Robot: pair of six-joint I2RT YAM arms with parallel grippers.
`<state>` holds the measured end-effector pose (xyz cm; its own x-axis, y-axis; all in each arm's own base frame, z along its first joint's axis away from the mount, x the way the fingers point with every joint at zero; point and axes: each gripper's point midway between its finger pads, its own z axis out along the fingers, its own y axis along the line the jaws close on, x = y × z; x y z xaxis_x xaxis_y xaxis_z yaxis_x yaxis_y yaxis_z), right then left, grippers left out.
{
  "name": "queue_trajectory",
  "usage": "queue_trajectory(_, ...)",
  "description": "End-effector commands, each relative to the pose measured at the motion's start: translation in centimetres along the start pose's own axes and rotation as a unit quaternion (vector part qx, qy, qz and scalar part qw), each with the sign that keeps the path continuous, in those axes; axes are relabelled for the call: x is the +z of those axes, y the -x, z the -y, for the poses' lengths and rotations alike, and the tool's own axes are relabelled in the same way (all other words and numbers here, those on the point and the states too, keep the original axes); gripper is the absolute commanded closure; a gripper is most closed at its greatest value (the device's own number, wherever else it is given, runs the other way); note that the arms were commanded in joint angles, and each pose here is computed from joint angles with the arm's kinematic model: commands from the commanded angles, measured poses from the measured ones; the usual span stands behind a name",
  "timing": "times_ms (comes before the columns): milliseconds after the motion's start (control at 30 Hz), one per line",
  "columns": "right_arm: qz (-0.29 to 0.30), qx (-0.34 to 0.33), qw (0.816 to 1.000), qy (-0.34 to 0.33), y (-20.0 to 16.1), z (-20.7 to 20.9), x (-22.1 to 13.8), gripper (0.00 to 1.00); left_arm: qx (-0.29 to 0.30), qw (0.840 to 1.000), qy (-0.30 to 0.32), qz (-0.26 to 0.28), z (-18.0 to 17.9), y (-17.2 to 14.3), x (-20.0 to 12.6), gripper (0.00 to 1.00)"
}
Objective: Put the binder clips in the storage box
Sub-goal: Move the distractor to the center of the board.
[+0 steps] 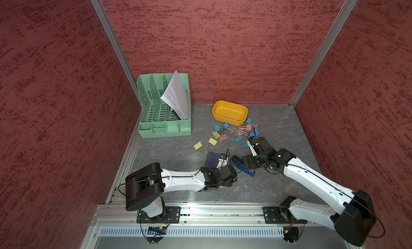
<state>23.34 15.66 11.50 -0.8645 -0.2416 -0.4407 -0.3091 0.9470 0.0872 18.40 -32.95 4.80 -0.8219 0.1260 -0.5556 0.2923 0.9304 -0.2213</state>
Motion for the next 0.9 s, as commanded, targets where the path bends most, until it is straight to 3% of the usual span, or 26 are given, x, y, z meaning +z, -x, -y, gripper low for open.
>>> queue_trajectory(0, -0.012, -0.022, 1.000, 0.016, -0.2, -1.0, 0.8, 0.02, -0.039, 0.999, -0.001, 0.017, 0.7, 1.3, 0.9, 0.25)
queue_trajectory(200, -0.042, -0.037, 0.998, 0.020, -0.6, -1.5, 2.9, 0.04, -0.061, 0.996, 0.057, -0.011, -2.5, 0.1, 2.9, 0.29)
queue_trajectory(500, -0.061, -0.051, 0.997, 0.020, -0.5, -2.2, 5.5, 0.09, -0.068, 0.991, 0.112, -0.036, -6.1, -1.1, 3.3, 0.31)
queue_trajectory(733, -0.073, -0.050, 0.996, -0.020, 0.1, -1.3, 6.7, 0.13, -0.031, 0.990, 0.114, -0.079, -5.1, -2.2, 3.2, 0.25)
queue_trajectory(867, -0.073, -0.045, 0.996, -0.017, 0.5, -1.6, 7.0, 0.14, -0.010, 0.979, 0.156, -0.127, -5.7, -3.2, 3.1, 0.25)
